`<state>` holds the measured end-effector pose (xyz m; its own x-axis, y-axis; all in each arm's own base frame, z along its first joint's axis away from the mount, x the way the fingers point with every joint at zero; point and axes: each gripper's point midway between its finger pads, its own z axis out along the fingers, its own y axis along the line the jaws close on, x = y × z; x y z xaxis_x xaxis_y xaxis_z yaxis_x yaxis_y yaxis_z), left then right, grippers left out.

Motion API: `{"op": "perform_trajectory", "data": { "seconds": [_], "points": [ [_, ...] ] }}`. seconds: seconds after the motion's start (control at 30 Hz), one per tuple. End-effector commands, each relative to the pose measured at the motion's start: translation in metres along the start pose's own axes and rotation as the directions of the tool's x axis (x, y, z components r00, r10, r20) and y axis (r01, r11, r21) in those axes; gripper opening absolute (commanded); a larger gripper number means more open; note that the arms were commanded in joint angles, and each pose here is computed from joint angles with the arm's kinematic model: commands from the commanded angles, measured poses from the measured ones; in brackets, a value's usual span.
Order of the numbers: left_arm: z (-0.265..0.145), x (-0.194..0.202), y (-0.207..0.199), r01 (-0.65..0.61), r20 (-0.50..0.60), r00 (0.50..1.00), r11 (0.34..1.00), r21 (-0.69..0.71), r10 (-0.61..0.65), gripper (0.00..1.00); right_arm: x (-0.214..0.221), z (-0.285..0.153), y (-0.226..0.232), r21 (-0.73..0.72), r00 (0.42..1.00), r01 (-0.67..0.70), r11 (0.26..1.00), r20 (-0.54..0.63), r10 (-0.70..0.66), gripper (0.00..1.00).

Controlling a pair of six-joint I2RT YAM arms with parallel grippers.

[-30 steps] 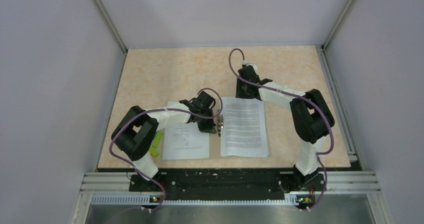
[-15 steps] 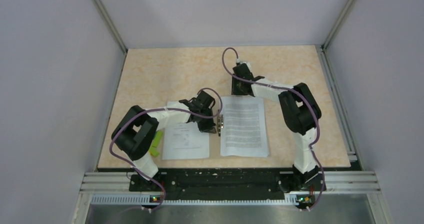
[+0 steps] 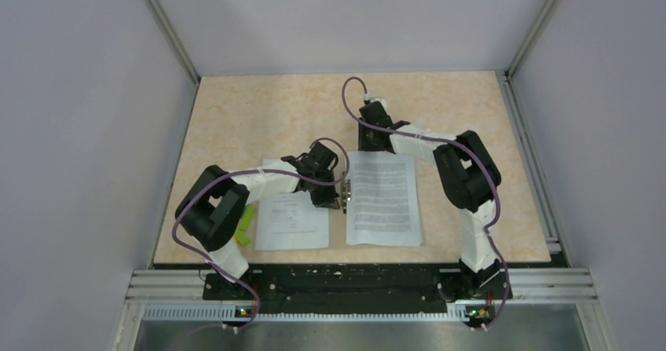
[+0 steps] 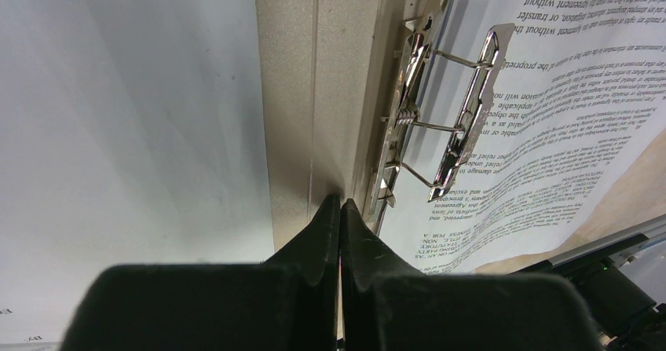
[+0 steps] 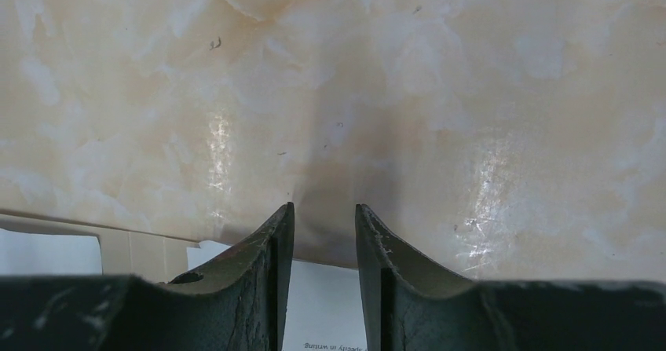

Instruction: Put the files into the folder

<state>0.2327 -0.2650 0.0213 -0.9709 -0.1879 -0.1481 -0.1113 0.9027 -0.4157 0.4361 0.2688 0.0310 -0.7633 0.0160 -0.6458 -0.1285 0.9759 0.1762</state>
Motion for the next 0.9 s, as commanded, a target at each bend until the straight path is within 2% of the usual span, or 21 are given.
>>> {"op": "perform_trajectory", "data": {
  "seconds": [0.0,0.67,0.77,0.87],
  "points": [
    [0.008,-0.002,0.010,0.012,0.012,1.000,0.999,-0.044,-0.011,0.00,0.004,-0.011,0.010,-0.014,1.000,0.020,1.000,0.004,-0.020,0.34],
    [0.007,-0.005,0.007,0.010,0.016,1.000,0.999,-0.040,-0.009,0.00,0.016,-0.023,0.016,-0.022,0.999,0.038,0.999,0.000,-0.038,0.35],
    [0.007,-0.004,0.008,0.009,0.015,1.000,0.999,-0.042,-0.009,0.00,0.012,-0.023,0.018,-0.021,1.000,0.031,0.999,0.004,-0.031,0.39],
    [0.007,-0.004,0.009,0.008,0.016,1.000,0.999,-0.044,-0.007,0.00,-0.002,-0.027,0.021,-0.013,0.999,0.031,0.999,0.023,-0.031,0.48]
  ]
}}
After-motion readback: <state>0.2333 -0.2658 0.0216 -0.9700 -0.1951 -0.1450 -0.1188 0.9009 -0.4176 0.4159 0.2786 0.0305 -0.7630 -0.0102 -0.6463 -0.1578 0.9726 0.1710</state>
